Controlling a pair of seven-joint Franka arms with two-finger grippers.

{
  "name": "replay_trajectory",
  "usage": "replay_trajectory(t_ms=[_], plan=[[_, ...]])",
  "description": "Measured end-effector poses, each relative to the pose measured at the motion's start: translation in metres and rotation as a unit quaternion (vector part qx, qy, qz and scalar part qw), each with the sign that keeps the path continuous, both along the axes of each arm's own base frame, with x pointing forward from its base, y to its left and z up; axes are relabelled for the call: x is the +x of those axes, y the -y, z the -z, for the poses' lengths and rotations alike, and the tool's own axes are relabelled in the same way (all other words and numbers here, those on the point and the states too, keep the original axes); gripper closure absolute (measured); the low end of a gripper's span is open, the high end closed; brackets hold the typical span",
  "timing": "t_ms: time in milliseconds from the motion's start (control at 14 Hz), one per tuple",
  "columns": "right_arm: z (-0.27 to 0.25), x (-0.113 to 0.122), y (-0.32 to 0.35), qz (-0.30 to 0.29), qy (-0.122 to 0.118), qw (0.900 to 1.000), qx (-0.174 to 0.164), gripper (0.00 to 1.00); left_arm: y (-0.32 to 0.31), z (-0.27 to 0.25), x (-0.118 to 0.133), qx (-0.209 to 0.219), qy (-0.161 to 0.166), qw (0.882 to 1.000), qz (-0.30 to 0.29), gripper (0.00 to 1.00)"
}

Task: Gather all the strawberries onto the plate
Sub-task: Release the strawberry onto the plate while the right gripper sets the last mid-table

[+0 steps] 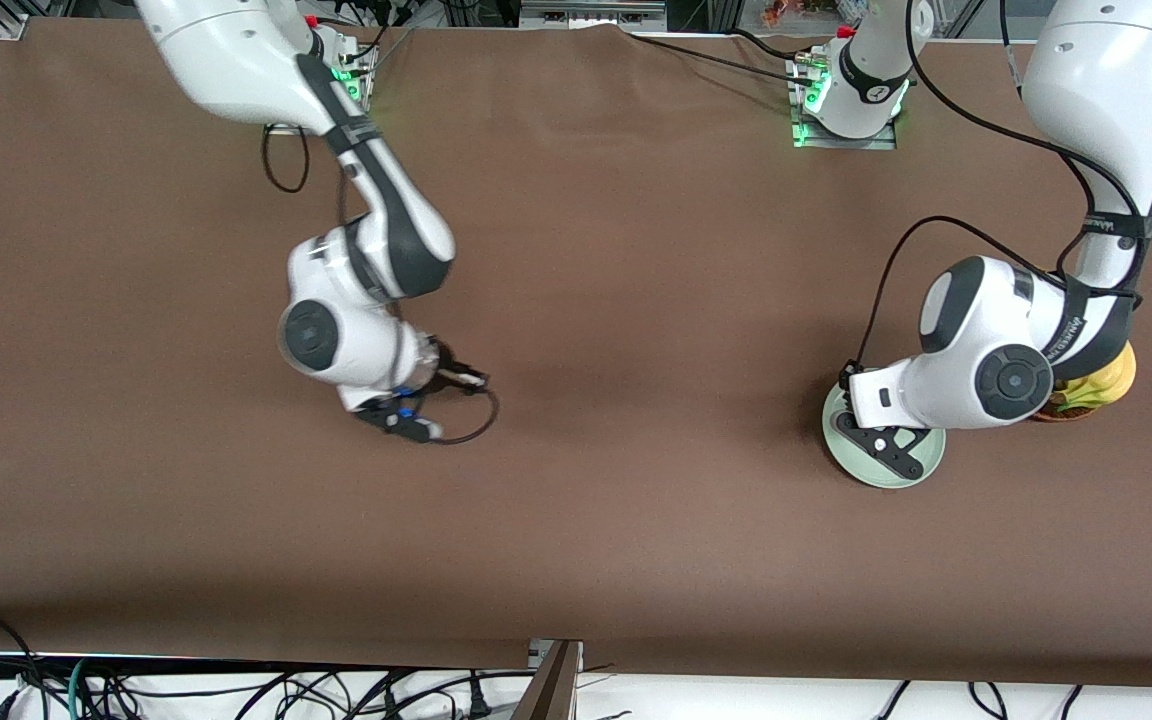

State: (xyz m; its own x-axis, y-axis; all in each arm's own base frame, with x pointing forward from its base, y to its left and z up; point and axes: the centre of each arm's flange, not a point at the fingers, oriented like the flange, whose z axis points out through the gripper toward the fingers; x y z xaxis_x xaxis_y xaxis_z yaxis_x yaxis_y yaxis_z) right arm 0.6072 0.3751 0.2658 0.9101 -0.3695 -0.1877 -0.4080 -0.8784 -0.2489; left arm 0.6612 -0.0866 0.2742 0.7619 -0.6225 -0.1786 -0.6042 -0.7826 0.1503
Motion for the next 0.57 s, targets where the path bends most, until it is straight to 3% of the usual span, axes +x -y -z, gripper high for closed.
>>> replay_trajectory(t_ms=[143, 286, 429, 571], plan=[[0.015, -0.025, -0.066, 0.037, 0.045, 0.998, 0.021, 0.67, -0.006, 0.022, 0.004, -0.018, 0.004, 0.999, 0.030, 0.68], [0.032, -0.049, -0.118, 0.065, 0.068, 0.995, 0.042, 0.67, -0.007, 0.034, 0.007, -0.028, 0.009, 0.999, 0.044, 0.64], [0.045, -0.064, -0.152, 0.082, 0.075, 0.992, 0.057, 0.67, -0.009, 0.035, 0.009, -0.030, 0.011, 0.998, 0.046, 0.51], [0.053, -0.073, -0.174, 0.081, 0.073, 0.992, 0.063, 0.67, -0.010, 0.032, 0.012, -0.031, 0.014, 0.998, 0.046, 0.32]])
